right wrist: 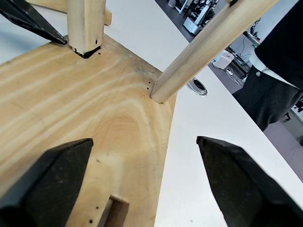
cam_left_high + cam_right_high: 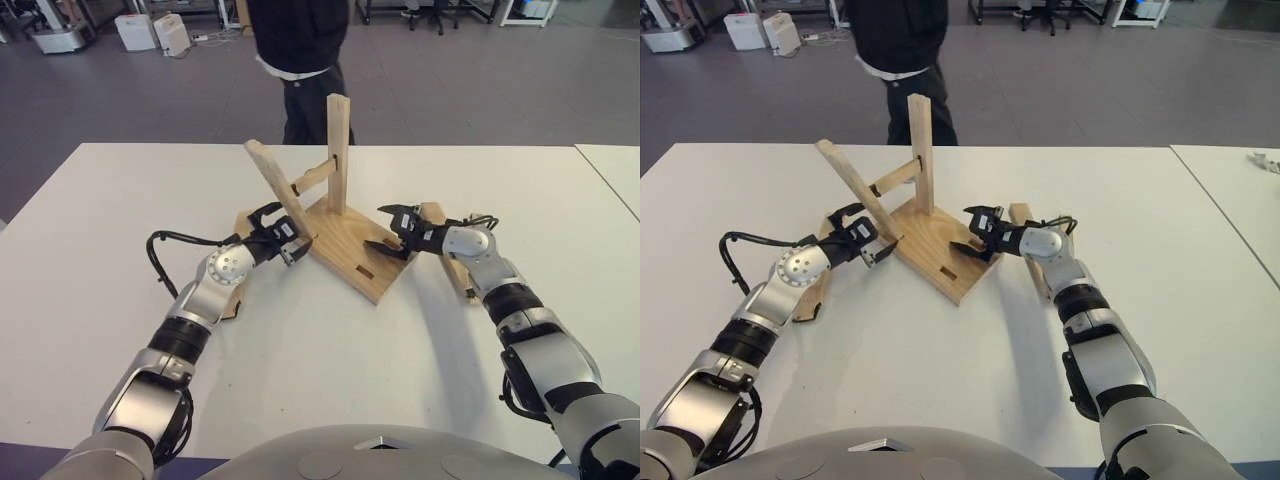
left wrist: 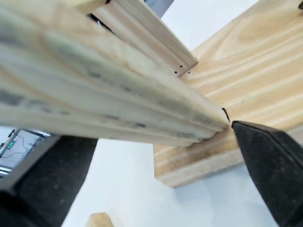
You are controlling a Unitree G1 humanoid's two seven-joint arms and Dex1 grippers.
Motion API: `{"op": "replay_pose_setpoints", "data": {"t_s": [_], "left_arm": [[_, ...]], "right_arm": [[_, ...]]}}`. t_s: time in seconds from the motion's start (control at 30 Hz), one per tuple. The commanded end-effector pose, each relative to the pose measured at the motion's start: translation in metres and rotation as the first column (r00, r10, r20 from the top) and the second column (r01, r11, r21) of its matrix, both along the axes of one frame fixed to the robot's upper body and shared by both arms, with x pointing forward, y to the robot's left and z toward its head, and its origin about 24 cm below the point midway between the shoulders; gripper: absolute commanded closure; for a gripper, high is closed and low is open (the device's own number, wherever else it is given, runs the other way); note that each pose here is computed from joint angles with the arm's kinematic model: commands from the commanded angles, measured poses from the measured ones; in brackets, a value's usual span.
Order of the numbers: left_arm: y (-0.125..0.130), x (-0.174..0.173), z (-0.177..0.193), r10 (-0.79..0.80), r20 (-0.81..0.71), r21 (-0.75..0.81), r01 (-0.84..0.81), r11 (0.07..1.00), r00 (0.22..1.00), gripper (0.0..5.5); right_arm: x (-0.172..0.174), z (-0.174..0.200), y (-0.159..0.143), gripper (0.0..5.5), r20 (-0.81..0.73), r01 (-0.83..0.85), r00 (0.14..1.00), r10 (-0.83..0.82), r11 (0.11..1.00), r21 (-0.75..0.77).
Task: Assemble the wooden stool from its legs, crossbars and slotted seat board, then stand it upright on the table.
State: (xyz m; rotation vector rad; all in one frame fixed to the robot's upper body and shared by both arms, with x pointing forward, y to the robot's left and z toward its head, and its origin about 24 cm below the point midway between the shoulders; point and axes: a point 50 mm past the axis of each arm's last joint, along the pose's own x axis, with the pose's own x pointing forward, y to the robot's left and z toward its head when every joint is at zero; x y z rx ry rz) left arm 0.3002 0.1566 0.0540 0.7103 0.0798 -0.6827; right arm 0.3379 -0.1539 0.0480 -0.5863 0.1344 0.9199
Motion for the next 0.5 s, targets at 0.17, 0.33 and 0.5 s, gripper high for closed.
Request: {"op": "replay_pose_setpoints", "data": {"t_s": [0.17, 0.33, 0.5], "left_arm": [[0.014, -0.051, 0.002, -0.012, -0.142, 0.067, 0.022, 0.997, 0.990, 0.43], [-0.020, -0.028, -0.022, 0.046, -0.211, 0.111, -0.023, 0.994, 0.976, 0.43], [-0.023, -0.021, -0.037, 0.138, -0.230, 0.129, -0.111, 0.985, 0.963, 0.43]], "right_arm": [[0.025, -0.002, -0.035, 1.40, -0.027, 0.242, 0.967, -0.253, 0.947, -0.214], [0.002, -0.021, -0.024, 1.40, -0.157, -0.019, 0.988, -0.013, 0.978, -0.206], [-0.023, -0.017, -0.020, 1.40, -0.101, -0.012, 0.995, 0.004, 0.997, -0.075]]}}
